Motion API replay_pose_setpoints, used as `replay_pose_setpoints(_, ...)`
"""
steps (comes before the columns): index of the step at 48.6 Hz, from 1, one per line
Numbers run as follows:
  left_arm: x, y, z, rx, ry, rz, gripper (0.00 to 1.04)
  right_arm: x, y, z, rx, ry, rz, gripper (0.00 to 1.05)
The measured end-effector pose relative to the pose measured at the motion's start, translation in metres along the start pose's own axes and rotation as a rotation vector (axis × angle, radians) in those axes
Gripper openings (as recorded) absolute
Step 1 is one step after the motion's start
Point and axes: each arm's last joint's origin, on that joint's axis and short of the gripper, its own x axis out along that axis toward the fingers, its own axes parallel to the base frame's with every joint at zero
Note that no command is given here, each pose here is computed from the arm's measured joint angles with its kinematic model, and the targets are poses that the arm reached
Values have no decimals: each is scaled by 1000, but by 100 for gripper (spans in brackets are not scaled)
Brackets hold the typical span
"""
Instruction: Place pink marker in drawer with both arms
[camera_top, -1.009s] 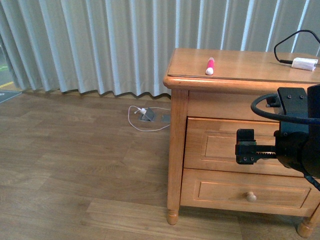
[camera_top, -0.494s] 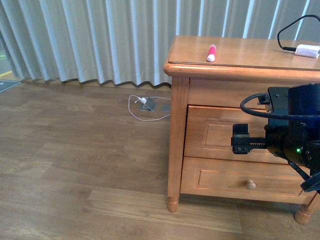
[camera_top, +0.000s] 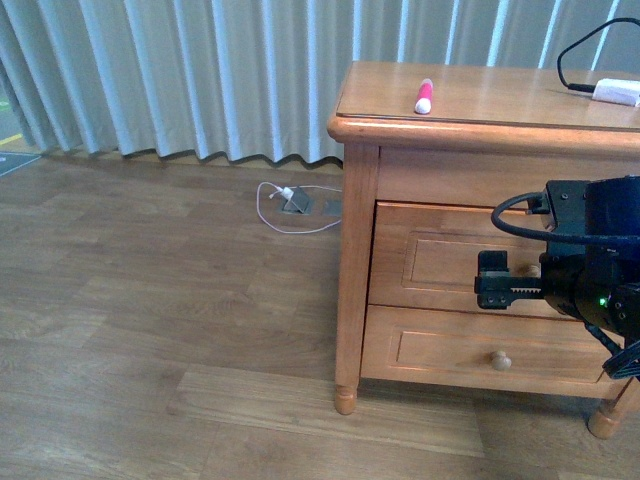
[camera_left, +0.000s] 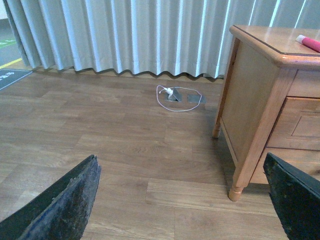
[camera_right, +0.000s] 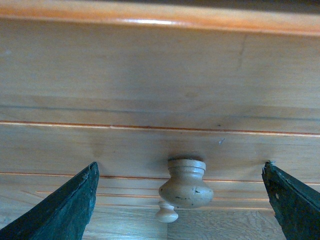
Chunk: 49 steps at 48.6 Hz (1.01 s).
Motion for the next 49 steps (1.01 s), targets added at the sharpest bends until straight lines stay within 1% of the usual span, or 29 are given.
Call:
replay_pose_setpoints(14, 0, 0, 0, 0, 0, 0, 99, 4, -2, -4, 1, 11, -14, 96)
replay_pose_setpoints(16, 0, 0, 0, 0, 0, 0, 99, 4, -2, -4, 2, 10, -19, 94)
replay_pose_setpoints(19, 0, 0, 0, 0, 0, 0, 99, 4, -3, -3, 2, 6, -25, 82)
replay_pose_setpoints(28, 0, 0, 0, 0, 0, 0, 99, 5, -4, -3, 3, 4, -26, 41)
replay_pose_setpoints(30, 0, 0, 0, 0, 0, 0, 99, 5, -4, -4, 3, 5, -25, 34)
replay_pose_setpoints(31, 0, 0, 0, 0, 0, 0, 99, 5, -5, -4, 3, 5, -24, 29)
replay_pose_setpoints(33, 0, 0, 0, 0, 0, 0, 99, 5, -5, -4, 4, 6, -23, 24)
replay_pose_setpoints(44, 0, 0, 0, 0, 0, 0, 99, 4, -5, -5, 30, 26, -12, 23)
replay_pose_setpoints(49, 0, 0, 0, 0, 0, 0, 99, -5, -5, -5, 58, 42, 11, 23)
